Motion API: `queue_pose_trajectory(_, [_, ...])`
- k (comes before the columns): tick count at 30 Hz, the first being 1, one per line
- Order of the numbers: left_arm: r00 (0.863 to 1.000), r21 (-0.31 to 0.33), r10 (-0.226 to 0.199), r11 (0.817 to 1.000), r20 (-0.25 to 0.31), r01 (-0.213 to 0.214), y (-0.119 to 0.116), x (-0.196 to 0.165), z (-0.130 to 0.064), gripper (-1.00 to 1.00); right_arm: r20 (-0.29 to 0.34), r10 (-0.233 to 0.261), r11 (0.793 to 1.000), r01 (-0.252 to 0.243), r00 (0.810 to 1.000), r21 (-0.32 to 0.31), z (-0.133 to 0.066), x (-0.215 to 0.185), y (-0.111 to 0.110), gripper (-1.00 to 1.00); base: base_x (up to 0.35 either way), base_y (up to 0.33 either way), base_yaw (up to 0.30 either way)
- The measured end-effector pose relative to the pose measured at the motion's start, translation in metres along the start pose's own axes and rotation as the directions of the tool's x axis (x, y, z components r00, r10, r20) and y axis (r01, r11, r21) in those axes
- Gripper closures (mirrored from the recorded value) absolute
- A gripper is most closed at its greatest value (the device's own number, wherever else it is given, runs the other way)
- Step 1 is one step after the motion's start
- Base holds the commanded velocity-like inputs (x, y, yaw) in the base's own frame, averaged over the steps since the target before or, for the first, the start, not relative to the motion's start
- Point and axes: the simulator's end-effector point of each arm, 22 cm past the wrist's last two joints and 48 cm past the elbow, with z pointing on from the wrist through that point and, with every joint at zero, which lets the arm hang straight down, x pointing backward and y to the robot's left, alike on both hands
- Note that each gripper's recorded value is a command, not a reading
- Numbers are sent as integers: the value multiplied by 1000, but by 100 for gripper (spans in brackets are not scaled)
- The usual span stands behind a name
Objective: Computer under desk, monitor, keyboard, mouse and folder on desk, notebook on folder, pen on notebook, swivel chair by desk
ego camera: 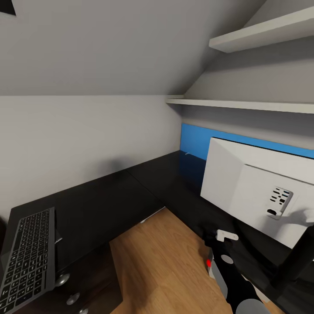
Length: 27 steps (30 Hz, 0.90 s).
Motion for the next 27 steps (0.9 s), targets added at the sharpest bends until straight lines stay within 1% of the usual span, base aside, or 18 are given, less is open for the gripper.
queue_pose_trajectory(27, [1000,0,0,1000,0,0,0,0,0,-100,0,0,1000,0,1000,1,0,0,0,-100,3,0,0])
